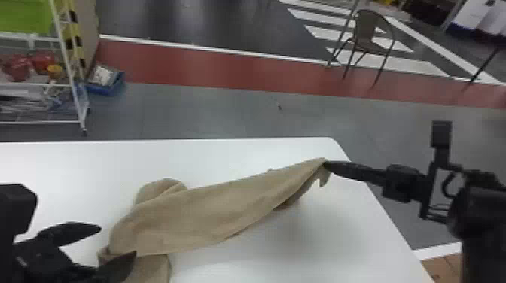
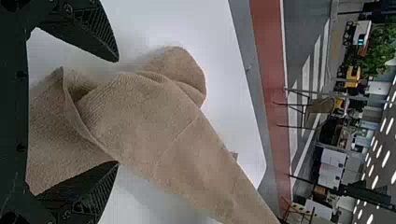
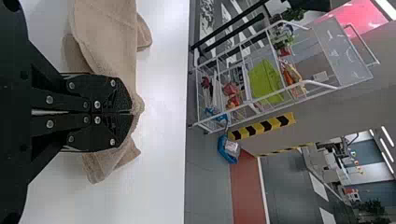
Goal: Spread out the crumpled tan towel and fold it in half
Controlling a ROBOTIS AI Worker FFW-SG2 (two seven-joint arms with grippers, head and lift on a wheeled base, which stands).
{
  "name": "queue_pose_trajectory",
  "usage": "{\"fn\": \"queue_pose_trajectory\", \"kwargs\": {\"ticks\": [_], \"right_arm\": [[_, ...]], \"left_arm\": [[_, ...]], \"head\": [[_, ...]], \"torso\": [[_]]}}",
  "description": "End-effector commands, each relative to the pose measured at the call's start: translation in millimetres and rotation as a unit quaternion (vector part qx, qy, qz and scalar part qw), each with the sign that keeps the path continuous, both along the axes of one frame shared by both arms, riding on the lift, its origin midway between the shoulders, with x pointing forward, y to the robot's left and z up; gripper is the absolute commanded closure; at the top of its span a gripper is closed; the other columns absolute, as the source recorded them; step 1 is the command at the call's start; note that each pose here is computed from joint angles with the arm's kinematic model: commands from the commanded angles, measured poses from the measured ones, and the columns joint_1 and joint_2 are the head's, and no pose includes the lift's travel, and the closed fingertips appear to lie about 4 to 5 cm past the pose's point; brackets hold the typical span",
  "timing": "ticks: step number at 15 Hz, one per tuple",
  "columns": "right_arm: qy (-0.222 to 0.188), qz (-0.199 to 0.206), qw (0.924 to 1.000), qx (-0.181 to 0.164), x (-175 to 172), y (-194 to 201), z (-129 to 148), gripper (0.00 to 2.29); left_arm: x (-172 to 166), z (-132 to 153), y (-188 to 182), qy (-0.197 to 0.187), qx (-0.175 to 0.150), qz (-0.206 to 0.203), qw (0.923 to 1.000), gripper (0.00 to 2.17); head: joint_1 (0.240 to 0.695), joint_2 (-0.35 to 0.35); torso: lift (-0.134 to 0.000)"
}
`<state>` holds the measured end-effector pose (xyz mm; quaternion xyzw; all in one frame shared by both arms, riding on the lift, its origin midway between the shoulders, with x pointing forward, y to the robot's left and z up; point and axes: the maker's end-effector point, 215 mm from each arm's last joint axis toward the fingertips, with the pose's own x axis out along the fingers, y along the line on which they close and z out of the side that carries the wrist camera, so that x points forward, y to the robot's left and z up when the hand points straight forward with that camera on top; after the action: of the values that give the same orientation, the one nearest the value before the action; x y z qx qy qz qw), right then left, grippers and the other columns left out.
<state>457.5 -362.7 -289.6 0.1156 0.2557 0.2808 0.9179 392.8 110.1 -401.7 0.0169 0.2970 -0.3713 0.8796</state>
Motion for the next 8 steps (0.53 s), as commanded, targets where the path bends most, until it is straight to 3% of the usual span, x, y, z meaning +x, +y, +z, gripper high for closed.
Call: {"fn": "queue_pose_trajectory", "kwargs": {"ticks": [1, 3, 8], "right_arm": [[-0.003, 0.006, 0.9999, 0.008, -0.9, 11.6, 5.4, 2.19], [-0.004, 0.005, 1.0000, 0.006, -0.4, 9.5, 4.9, 2.19], [0.004, -0.002, 0.9994, 0.035, 0.3, 13.7, 13.1, 2.19]], "left_arm": [[-21.7, -7.0, -12.7, 0.031, -0.013, -0.011, 0.9994, 0.08], [-32.9, -18.4, -14.2, 0.070, -0.019, -0.001, 0.9974, 0.09], [-38.1, -38.8, -7.7, 0.088, 0.008, 0.005, 0.9960, 0.18]], "head": [[0.695, -0.322], [0.695, -0.335], [0.695, -0.345]], "torso": [[-0.121], [-0.121], [-0.121]]}}
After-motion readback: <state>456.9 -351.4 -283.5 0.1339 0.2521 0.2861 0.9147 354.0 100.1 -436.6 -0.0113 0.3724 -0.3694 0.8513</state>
